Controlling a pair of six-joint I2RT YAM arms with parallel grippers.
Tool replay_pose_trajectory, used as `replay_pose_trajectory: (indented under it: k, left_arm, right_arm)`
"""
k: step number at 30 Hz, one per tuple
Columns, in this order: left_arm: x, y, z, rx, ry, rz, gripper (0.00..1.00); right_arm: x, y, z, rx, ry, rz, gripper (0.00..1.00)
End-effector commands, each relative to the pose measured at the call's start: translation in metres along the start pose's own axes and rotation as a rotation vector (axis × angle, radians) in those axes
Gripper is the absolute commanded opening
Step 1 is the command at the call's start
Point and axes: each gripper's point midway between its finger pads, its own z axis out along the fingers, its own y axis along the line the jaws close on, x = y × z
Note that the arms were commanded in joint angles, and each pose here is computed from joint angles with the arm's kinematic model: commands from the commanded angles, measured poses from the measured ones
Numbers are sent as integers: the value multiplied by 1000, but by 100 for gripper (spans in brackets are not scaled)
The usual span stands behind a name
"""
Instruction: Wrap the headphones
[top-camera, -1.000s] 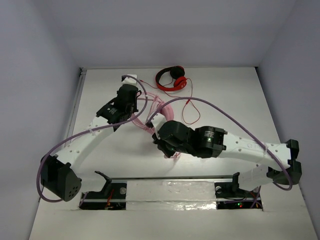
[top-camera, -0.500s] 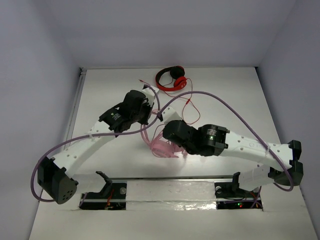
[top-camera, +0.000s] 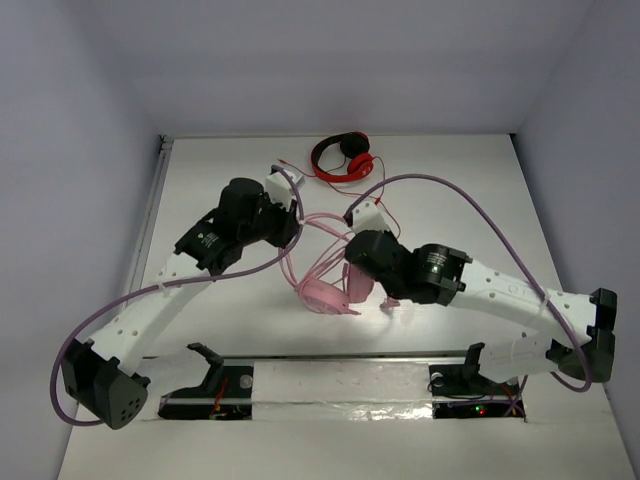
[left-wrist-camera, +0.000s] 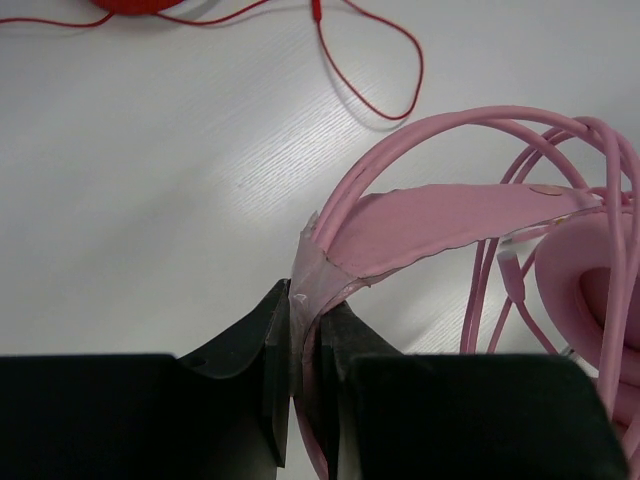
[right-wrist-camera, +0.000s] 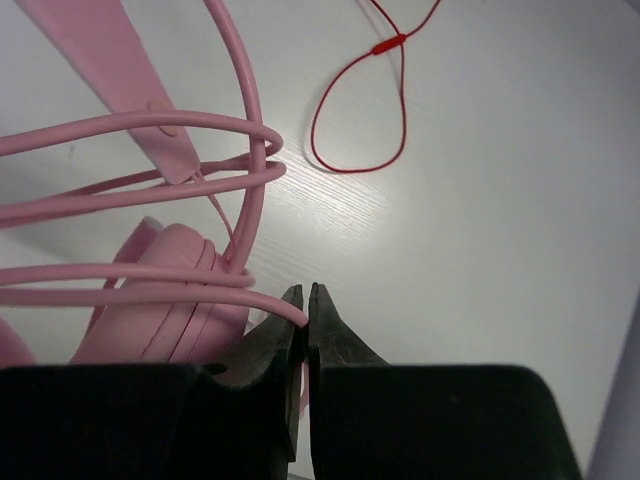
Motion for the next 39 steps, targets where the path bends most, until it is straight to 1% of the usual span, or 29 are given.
replay_pose_trajectory:
  k: [1,3,5,6,7,9,10,11,12,13,14,15,17,18,19,21,22,23,26,27,29,30,33,37,39]
  left_arm:
    - [-50,-30,-26,214,-197,3,0]
    - [-54,-39,-32,284,-212,3,0]
    - [-59,-39,-35,315,-229,-6,0]
    - [-58,-49,-38,371,-226,-3,0]
    - [-64,-48,-40,387,-252,-2,0]
    - [-66,-48,-45,436,-267,-27,0]
    - [-72,-48,-48,453,-294,-26,0]
    - [-73,-45,-50,463,-298,-51,0]
    - [-73,-53,-54,511,-300,-45,0]
    - [-76,-52,-56,520,-315,-45,0]
    - [-77,-53,-56,527,-317,-50,0]
    - [-79,-52,-58,531,-318,-68,0]
    - [-87,-50,-61,527,-350,-74,0]
    - [-91,-53,-64,541,-354,-100,0]
    - [-96,-49,-66,530,-373,-114,0]
    - [-106,-43,-68,486,-403,-135,0]
    - [-113,-42,-71,475,-425,-163,0]
    - [-121,-39,-76,462,-453,-173,0]
    - [-134,-38,-88,460,-489,-227,0]
    - [-137,-39,-90,457,-496,-238,0]
    - [-145,-39,-96,457,-509,-266,0]
    - [-148,-40,-98,460,-510,-269,0]
    - [-153,-38,-99,445,-494,-315,0]
    - [-153,-35,-96,428,-468,-365,0]
    - [-154,-38,-98,448,-467,-367,0]
  right_arm:
    - [-23,-3,17,-53,-92,196,6]
    - [-26,-1,25,-115,-101,245,9]
    - [-33,1,35,-187,-133,308,11]
    - [-36,3,37,-216,-147,325,13]
    - [-46,8,37,-271,-188,355,15]
    - [-56,5,38,-302,-222,410,18]
    - [-70,10,32,-353,-276,436,19]
    - [-70,6,37,-353,-283,469,20]
    - [-73,6,36,-375,-305,485,23]
    - [-85,11,31,-419,-357,505,24]
    - [-78,10,35,-423,-356,526,24]
    - [-78,4,38,-421,-366,549,27]
    - [-82,4,39,-449,-391,585,29]
    - [-75,8,40,-464,-390,588,33]
    - [-76,7,40,-480,-404,600,33]
    - [-70,8,46,-489,-404,629,35]
    - [-71,6,49,-483,-419,645,37]
    - [-63,10,53,-487,-404,656,40]
    - [-64,9,55,-504,-438,686,42]
    - [-63,7,57,-500,-445,690,46]
    - [-62,14,58,-531,-453,680,49]
    - [-61,16,60,-535,-457,676,51]
    - [-64,14,63,-523,-490,671,52]
    - [-64,2,68,-452,-511,669,53]
    - [-62,-1,69,-431,-511,661,54]
